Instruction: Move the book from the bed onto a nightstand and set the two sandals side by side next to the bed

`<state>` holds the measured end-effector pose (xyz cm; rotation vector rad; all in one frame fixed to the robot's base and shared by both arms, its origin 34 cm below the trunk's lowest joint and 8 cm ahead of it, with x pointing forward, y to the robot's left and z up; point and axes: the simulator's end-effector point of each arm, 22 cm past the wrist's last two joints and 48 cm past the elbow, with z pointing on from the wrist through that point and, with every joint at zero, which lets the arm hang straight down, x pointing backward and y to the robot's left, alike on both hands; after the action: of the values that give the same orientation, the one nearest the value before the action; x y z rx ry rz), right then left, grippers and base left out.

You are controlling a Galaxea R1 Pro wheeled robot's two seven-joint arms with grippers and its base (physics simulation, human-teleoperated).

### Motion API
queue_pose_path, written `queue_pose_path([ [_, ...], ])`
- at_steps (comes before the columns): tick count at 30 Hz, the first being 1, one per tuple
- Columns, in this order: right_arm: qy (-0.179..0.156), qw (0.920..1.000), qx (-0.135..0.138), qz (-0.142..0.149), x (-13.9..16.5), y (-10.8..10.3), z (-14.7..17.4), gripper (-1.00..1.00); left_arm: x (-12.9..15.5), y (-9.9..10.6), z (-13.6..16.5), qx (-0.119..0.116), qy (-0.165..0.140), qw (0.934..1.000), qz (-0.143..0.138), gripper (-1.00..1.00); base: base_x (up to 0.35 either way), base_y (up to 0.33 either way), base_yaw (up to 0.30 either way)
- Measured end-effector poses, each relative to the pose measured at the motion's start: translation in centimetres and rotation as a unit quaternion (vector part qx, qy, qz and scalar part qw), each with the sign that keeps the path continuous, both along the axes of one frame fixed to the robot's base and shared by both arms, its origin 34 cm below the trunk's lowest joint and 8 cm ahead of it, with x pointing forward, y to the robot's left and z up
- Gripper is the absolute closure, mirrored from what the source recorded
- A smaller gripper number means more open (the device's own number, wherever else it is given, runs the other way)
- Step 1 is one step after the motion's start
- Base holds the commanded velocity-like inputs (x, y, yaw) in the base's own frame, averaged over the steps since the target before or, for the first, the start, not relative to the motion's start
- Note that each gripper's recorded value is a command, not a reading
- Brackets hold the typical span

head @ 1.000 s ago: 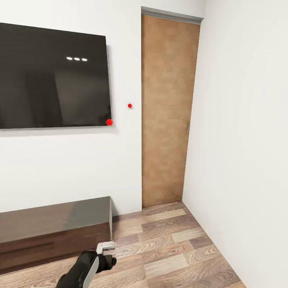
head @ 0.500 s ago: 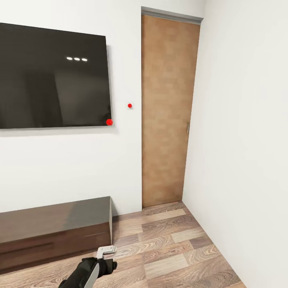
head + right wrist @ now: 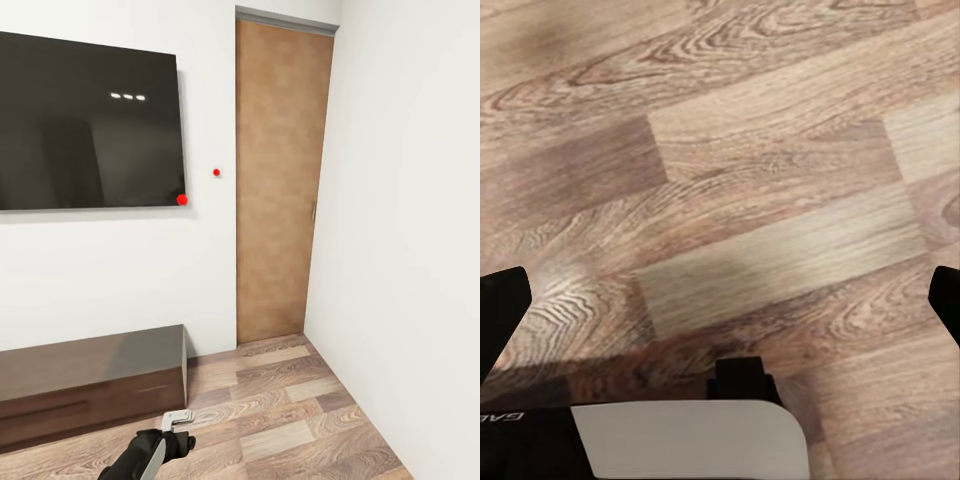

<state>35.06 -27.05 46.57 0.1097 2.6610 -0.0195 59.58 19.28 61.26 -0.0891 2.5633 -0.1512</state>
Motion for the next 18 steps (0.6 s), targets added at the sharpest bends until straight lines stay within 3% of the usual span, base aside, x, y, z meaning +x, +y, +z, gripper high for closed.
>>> queue_pose_path([
  [14,-0.008,1.0000,-0.002,0.000,0.4,-0.2,-2.2,-1.00,-0.2,0.0,-2.6,0.000,-0.001,1.0000,0.000,-1.00,0.000,0.000,0.000],
  [18,-0.072,0.9974,-0.007,-0.001,5.6,-0.9,0.3,-1.00,-0.3,-0.1,-3.3,0.000,-0.001,1.0000,-0.001,-1.00,0.000,0.000,0.000],
])
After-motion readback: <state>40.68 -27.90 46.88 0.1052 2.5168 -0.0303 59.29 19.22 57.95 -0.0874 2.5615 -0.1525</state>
